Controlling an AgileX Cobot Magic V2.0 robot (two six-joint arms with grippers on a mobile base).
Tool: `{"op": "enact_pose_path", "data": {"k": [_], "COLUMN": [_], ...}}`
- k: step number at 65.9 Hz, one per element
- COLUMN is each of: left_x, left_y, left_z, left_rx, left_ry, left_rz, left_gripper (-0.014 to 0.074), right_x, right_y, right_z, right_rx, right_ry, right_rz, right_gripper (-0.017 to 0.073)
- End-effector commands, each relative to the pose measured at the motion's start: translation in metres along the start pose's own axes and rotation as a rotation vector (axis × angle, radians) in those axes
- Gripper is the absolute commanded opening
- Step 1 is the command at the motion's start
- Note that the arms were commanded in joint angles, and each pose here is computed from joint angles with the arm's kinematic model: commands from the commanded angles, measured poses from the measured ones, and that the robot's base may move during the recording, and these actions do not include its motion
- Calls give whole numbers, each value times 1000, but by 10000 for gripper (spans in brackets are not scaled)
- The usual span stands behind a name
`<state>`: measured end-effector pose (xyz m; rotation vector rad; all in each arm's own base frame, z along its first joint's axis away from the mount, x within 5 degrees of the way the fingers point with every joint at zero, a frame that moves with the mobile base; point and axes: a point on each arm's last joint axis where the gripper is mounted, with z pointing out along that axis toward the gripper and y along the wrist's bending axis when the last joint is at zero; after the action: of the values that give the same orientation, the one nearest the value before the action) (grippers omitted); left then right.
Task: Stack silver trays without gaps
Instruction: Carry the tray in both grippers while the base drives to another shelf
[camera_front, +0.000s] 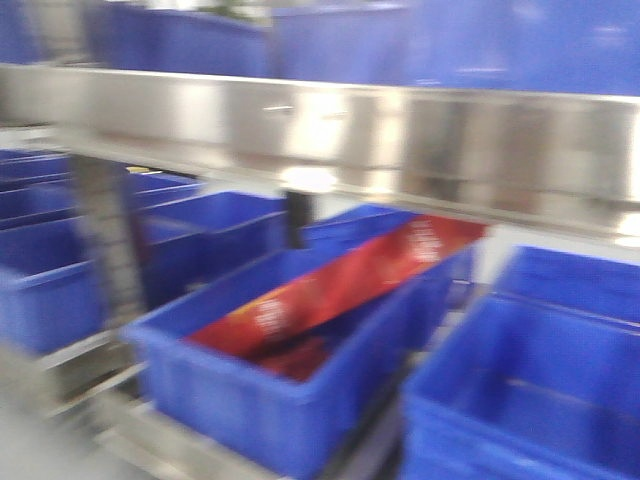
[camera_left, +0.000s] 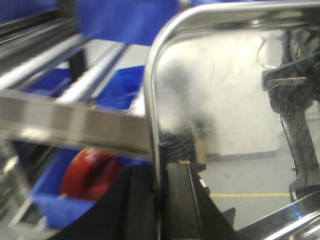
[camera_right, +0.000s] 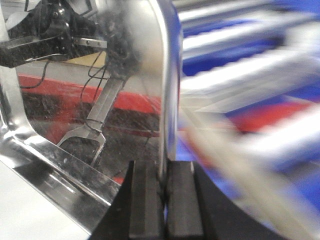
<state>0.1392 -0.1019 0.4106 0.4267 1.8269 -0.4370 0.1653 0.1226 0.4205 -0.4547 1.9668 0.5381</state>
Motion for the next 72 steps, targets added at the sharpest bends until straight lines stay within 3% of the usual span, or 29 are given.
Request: {"op": "enact_pose_path", "data": {"k": [1, 72], "left_x": [-3, -4], "left_y": [4, 4], "left_z": [-6, -6], "left_rx": [-29, -30], "left_ry": [-28, -30], "left_rz": [51, 51], "left_gripper": [-17, -17], "right_x": [-2, -2], "right_y": [-4, -3], "right_z": [-6, -6], "right_rx": [32, 26], "right_ry": [-29, -28], "right_rz": [-60, -51], "right_gripper": [-67, -67]}}
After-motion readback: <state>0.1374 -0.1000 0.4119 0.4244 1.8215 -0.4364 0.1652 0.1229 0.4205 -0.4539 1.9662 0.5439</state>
